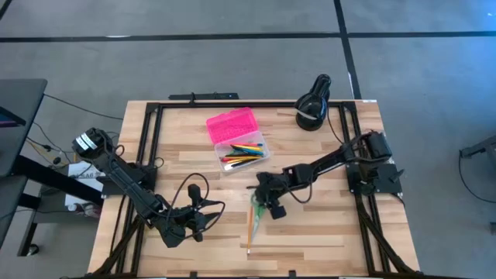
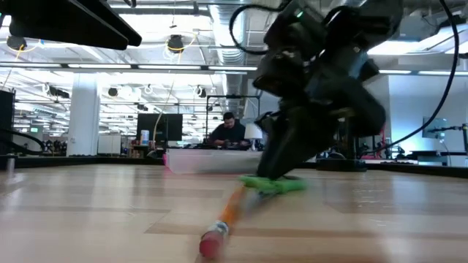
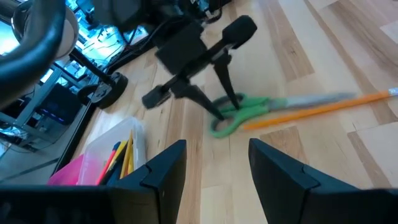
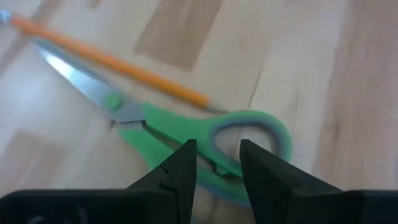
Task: Pick & place school supplies into a supply box
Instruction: Put the green scissor into the pink supply box
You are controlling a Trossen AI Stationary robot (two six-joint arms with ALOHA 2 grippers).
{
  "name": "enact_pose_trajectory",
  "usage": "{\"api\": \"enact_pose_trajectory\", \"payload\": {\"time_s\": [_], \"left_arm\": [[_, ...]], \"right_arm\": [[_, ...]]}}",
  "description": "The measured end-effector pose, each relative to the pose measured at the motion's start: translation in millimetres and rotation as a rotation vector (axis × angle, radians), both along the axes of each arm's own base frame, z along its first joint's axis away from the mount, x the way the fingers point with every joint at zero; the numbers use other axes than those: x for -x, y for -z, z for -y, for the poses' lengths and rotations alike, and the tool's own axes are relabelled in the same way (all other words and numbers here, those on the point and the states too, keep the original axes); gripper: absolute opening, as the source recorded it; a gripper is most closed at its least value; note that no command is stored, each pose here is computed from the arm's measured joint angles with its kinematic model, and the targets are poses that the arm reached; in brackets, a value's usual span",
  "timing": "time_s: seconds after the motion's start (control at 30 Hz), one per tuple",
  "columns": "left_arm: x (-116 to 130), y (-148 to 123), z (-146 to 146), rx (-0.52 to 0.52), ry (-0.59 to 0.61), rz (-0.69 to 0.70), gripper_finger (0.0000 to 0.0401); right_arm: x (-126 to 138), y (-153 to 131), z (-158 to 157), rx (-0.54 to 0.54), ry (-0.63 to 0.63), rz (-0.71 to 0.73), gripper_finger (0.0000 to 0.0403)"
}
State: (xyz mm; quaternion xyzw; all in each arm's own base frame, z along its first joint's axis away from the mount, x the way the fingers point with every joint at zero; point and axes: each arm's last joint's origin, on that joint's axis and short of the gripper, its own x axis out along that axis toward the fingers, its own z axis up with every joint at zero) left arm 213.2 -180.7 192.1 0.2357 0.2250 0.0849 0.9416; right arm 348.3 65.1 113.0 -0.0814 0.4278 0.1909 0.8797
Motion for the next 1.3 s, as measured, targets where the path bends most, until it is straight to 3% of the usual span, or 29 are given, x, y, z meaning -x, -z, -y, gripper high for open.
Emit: {"api": "enact_pose_trajectory", "payload": {"time_s": [0.2,0.53,0.67,0.83,1.03,1.3], "left_arm": [[1,1,-1,-0.004,-0.004,-0.009,0.0169],[1,1,-1,0.009,-0.011,-0.009,0.0169],[3,6,-3,0.102,-0.032,-0.049,0.0169],[7,18,-17,0.29,-0.175,-0.141,0.0169],[8,35,-37,0.553,-0.448,-0.289,0.0169],[15,63,-42,0.686,-0.709,-0.522,0.0169]], "right_arm": [[-1,5,7,-0.015,0.046,-0.034,0.0116],[15,-11,13,-0.037,0.16,-0.157,0.0116],[20,-14,12,-0.015,0.214,-0.185,0.0116],[22,-15,13,-0.005,0.244,-0.202,0.0116],[22,-15,13,-0.005,0.243,-0.2,0.0116],[22,-15,12,-0.005,0.242,-0.198,0.0116]]}}
